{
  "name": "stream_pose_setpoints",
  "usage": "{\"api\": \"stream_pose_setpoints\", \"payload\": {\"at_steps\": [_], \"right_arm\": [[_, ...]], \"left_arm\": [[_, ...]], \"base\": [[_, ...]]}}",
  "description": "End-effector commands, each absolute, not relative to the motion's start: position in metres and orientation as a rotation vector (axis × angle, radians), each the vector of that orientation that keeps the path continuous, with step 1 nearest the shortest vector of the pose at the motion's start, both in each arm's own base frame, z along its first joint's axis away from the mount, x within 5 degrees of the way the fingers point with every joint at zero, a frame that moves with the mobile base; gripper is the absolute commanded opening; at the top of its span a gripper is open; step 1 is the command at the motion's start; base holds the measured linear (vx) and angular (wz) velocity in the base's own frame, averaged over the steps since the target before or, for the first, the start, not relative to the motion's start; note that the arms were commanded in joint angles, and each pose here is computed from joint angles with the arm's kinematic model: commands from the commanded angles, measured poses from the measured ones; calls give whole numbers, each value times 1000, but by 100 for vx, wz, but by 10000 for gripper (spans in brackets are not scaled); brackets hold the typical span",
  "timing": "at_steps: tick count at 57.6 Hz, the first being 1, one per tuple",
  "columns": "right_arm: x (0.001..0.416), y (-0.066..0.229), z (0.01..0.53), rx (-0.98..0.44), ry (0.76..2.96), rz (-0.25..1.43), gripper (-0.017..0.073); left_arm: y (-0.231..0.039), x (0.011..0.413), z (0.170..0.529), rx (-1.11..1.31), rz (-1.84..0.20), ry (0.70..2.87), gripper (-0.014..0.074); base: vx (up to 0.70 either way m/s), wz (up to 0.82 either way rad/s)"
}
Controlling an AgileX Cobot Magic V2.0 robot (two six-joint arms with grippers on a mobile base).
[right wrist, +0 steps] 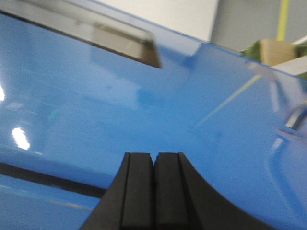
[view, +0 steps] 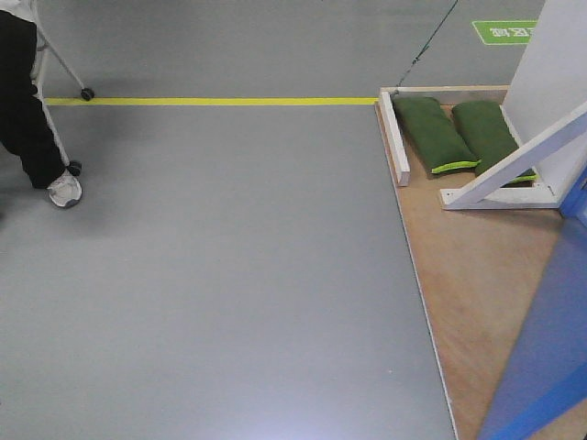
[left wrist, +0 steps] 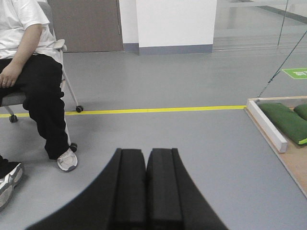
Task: Move to blue door and open it
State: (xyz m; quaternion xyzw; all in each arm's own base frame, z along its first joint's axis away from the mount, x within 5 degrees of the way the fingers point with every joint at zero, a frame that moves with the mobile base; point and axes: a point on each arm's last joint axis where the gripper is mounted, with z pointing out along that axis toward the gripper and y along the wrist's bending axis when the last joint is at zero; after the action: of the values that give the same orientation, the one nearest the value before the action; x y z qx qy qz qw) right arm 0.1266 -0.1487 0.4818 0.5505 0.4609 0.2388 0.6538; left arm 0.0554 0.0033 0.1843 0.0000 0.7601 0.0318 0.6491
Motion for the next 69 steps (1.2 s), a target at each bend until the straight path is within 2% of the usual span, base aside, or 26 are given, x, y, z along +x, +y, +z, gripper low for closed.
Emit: {"api": "stream_pose_setpoints", "payload": {"at_steps": [1,17,34,60,69], "right_arm": [[132,-141,498,1175,972,594,11],[171,-147,493,1164,920,651,11],[226,-137,468,1186,1068,794,11],[265,-79,456,1090,1292,1004,11],[280,-62,451,1076,1309,1035,11]], "left_arm": [[3,54,201,-1,61,1605,73],[3,54,201,-1,61,1605,73],[3,54,201,-1,61,1605,73],[3,54,201,-1,61,1605,73],[3,54,201,-1,61,1605,73]], "base": [[1,2],[0,0],[0,0],[0,0],[0,0]]}}
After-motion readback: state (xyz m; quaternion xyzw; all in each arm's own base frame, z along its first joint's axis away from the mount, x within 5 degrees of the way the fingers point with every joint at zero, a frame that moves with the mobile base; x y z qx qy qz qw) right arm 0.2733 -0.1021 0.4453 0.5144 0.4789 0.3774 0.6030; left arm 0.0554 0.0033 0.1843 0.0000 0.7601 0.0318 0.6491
